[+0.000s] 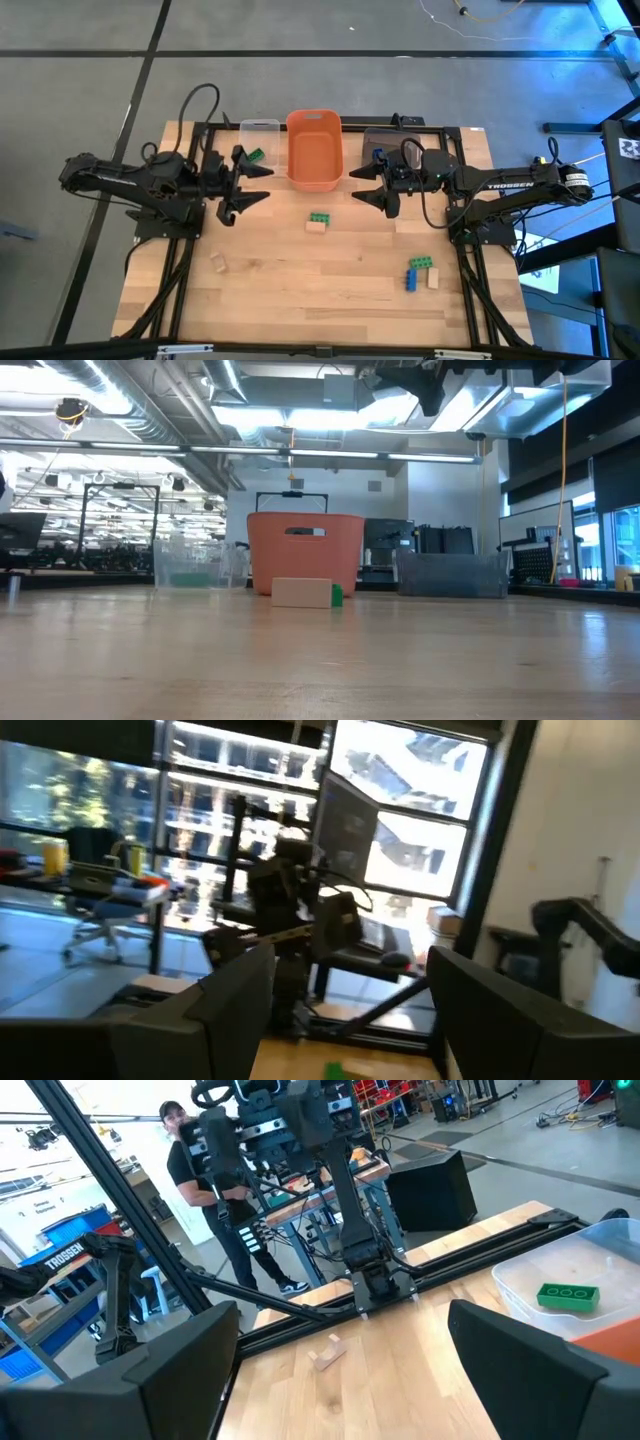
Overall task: Sort & place blocks by color
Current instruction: Put the bottom green game piece into the transparent bin
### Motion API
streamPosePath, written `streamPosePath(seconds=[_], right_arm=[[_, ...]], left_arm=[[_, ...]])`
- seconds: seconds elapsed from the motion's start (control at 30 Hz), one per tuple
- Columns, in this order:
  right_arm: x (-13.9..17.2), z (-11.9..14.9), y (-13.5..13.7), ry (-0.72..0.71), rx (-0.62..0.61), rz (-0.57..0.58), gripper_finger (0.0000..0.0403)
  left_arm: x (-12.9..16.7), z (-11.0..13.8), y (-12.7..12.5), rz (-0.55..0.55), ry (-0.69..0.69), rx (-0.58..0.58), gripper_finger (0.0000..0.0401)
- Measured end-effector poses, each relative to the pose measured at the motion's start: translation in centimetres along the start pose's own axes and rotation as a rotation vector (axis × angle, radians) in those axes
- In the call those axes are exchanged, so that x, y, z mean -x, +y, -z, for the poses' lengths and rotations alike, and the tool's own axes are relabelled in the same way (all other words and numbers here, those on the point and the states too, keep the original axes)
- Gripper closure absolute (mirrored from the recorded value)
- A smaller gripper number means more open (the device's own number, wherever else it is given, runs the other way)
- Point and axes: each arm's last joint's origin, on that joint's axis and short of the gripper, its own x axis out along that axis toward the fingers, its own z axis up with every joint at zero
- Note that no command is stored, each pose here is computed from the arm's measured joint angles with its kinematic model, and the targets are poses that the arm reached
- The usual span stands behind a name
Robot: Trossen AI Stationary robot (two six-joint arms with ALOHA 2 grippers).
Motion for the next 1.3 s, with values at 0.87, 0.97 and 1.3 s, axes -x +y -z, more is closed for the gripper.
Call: streamPosePath(seconds=[0.87, 0.97, 1.3], right_arm=[[0.0, 0.5, -0.1, 0.044, -0.094, 0.027, 0.0040], [-0.2, 1.9, 0.2, 0.151, -0.174, 0.051, 0.0040], [-2.0, 6.9, 3.3, 0.700, -0.038, 0.215, 0.0040]], left_arm=[[1.6, 6.9, 1.6, -0.114, 0.000, 0.137, 0.0147], [1.9, 7.8, 1.9, -0.149, 0.055, 0.146, 0.0147], [1.9, 8.4, 2.0, -0.190, 0.114, 0.150, 0.0147]])
